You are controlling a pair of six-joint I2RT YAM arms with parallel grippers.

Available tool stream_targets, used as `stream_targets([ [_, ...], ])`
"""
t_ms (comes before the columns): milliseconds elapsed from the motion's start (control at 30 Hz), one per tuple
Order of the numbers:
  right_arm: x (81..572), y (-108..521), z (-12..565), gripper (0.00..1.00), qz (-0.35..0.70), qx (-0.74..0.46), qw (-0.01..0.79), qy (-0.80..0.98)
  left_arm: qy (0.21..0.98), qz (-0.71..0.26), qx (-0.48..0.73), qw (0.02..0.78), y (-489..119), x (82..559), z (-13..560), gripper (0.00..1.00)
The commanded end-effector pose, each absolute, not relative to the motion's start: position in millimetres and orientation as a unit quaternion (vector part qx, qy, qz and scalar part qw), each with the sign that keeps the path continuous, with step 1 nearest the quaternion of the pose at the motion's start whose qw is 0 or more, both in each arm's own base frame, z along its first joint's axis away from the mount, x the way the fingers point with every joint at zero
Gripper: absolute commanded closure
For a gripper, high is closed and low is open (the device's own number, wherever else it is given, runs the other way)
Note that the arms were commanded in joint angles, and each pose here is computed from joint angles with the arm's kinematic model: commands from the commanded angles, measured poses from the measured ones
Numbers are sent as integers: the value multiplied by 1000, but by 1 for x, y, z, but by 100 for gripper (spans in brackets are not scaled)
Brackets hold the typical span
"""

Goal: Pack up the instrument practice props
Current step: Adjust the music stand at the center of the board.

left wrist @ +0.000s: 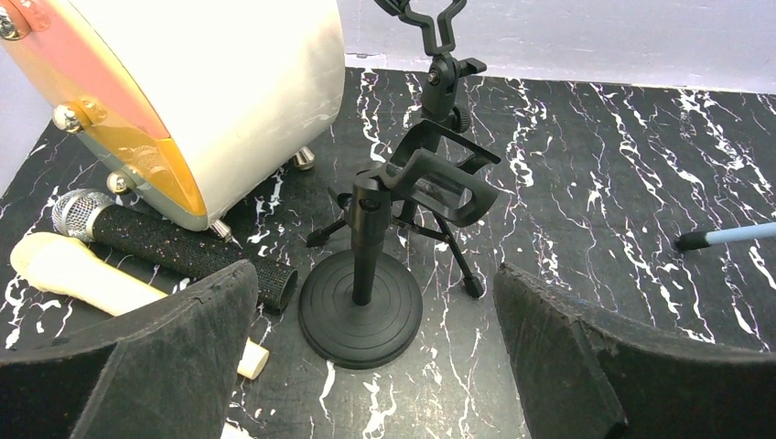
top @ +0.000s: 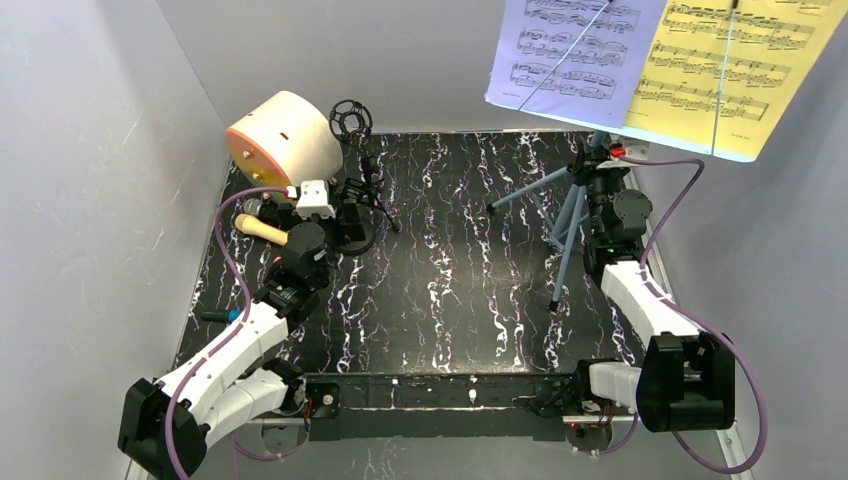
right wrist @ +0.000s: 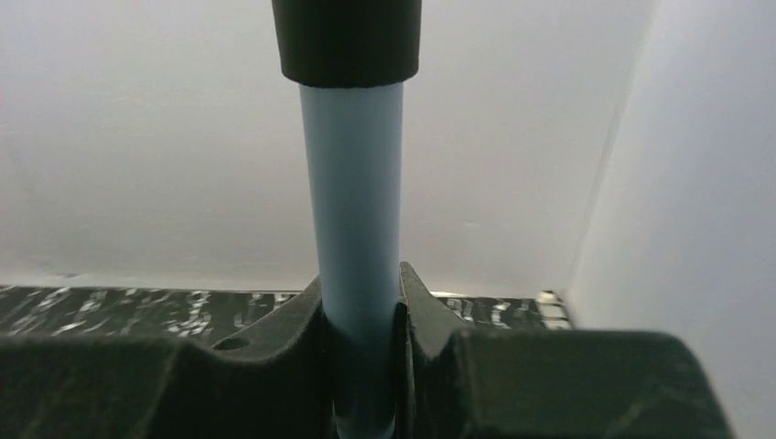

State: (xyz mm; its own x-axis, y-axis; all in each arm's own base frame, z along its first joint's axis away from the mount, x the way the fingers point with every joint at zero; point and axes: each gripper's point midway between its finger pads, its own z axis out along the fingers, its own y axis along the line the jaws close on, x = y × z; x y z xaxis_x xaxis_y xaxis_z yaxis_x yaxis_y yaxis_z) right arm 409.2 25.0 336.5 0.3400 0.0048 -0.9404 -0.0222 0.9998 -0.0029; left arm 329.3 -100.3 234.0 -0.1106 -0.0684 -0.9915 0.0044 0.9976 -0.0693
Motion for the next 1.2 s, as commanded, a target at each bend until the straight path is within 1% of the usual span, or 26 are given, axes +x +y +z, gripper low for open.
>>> stream_targets([
  [0,402,80,385,99,136,-87,840,518,736,-36,-29,676,-102,330,249,2],
  [233,412,132,395,99,254,-157,810,504,727,-55,-34,684,-104,327,257,2],
  [533,421,183,390,99,383,-229,754,481,715,-141,-28,684,-133,328,268,2],
  [633,424,195,387,99,404,-250,740,476,719,-164,-23,675,-145,332,271,2],
  [767,426,205,383,99,426,-274,718,477,713,-210,-14,669,-165,335,290,2],
  [1000,419,216,363,98,462,-306,672,491,712,-276,0,645,-190,330,317,2],
  [1067,418,216,355,92,465,-302,665,500,710,-295,6,639,-195,324,331,2],
  [1167,417,214,345,68,467,-288,656,519,710,-314,22,631,-200,314,354,2],
])
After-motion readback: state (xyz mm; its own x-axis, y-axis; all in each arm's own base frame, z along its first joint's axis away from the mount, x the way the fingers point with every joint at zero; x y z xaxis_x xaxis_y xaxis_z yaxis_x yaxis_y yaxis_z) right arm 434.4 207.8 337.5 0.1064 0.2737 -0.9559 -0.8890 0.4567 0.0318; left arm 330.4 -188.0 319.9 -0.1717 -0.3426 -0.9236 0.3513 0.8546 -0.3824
